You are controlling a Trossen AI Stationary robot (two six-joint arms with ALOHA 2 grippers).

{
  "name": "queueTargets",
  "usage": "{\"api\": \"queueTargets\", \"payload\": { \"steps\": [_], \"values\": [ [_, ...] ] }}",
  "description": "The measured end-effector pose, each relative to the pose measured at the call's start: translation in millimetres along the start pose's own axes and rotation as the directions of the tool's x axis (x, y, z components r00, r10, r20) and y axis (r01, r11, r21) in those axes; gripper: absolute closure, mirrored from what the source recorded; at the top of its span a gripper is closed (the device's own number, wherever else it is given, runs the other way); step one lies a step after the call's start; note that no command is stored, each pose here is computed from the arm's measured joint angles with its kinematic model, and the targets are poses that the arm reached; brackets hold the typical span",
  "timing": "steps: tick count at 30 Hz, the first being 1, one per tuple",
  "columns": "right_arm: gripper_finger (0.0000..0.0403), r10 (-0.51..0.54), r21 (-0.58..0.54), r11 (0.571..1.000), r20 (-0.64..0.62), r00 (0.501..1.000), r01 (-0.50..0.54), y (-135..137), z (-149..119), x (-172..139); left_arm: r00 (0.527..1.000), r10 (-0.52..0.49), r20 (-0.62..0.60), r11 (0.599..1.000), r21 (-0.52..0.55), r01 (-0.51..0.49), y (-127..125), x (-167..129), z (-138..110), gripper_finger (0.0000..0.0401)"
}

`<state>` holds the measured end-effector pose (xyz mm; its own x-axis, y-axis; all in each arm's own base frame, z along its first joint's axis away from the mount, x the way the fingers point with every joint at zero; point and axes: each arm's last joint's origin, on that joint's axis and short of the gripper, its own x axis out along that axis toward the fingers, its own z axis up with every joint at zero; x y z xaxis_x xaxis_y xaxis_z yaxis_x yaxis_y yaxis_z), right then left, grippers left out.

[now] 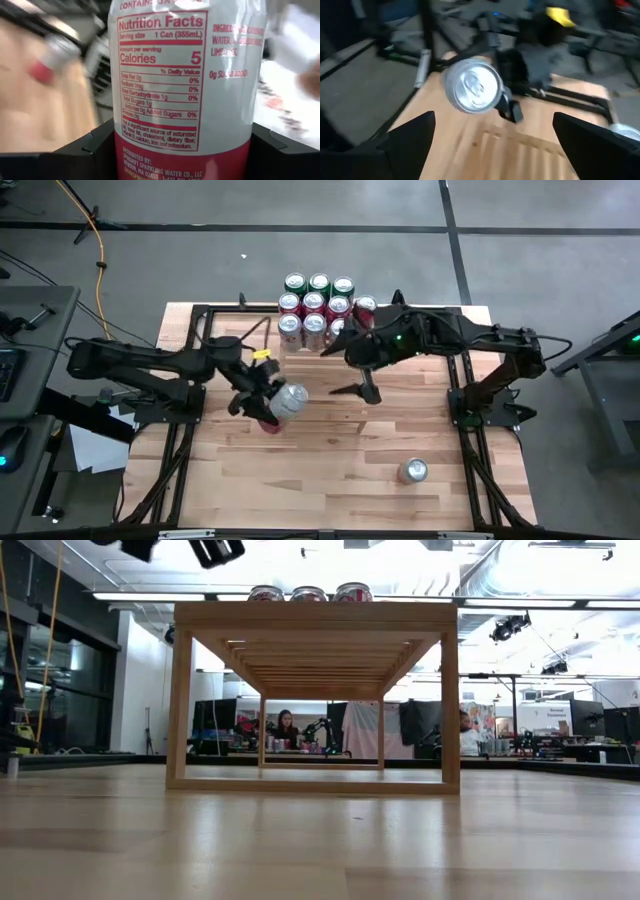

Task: Place canned beverage on shelf
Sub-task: Put the top pink soda can on the shelf

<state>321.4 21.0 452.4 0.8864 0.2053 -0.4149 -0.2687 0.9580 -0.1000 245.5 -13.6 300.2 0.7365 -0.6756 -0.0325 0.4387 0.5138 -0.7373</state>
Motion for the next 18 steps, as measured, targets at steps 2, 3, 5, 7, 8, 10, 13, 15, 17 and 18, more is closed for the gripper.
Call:
{"api": "queueTargets", "payload": {
  "steps": [2,3,5,7,8,10,13,15,17,18],
  "values": [
    [0.0014,0.046,-0.023,0.999,-0.004,0.999,-0.046,1.6,-1.4,4.9,0.996,-0.068,-0.05,0.995,-0.075,0.064,7.2,7.7,0.1,0.0126],
    [0.0014,0.069,-0.028,0.997,-0.017,0.998,-0.069,2.9,-3.2,7.9,0.994,-0.086,-0.062,0.991,-0.11,0.079,13.1,12.5,-0.2,0.0126],
    [0.0013,0.099,-0.05,0.994,-0.015,0.995,-0.1,4.4,-3.8,15.1,0.991,-0.119,-0.067,0.982,-0.155,0.107,21.7,20.0,0.3,0.0126],
    [0.0013,0.113,-0.078,0.99,-0.045,0.993,-0.117,6.3,-7.7,24.5,0.985,-0.158,-0.066,0.975,-0.17,0.145,26.5,26.8,4.5,0.0126],
    [0.0013,0.119,-0.097,0.988,-0.05,0.992,-0.124,7.5,-8.7,29.2,0.984,-0.167,-0.061,0.972,-0.179,0.154,28.2,29.5,6.6,0.0126],
    [0.0013,0.151,-0.12,0.98,-0.07,0.986,-0.159,10.4,-12.2,38.7,0.978,-0.184,-0.095,0.964,-0.21,0.161,34.0,34.5,7.1,0.0126],
    [0.0013,0.213,-0.123,0.967,-0.073,0.974,-0.221,15.1,-14.6,48.7,0.976,-0.189,-0.107,0.962,-0.22,0.162,38.1,40.2,10.2,0.0126],
    [0.0013,0.237,-0.116,0.962,-0.088,0.967,-0.247,16.1,-17.5,54.1,0.975,-0.198,-0.1,0.963,-0.203,0.174,36.1,41.8,14.4,0.0126],
    [0.0013,0.249,-0.118,0.959,-0.08,0.965,-0.257,16.5,-17.8,58.7,0.975,-0.199,-0.101,0.964,-0.199,0.177,36.3,41.6,15.8,0.0126],
    [0.0013,0.252,-0.116,0.958,-0.087,0.964,-0.261,17.3,-18.8,60.4,0.975,-0.196,-0.102,0.964,-0.203,0.173,36.9,41.6,16.0,0.0126]
  ]
}}
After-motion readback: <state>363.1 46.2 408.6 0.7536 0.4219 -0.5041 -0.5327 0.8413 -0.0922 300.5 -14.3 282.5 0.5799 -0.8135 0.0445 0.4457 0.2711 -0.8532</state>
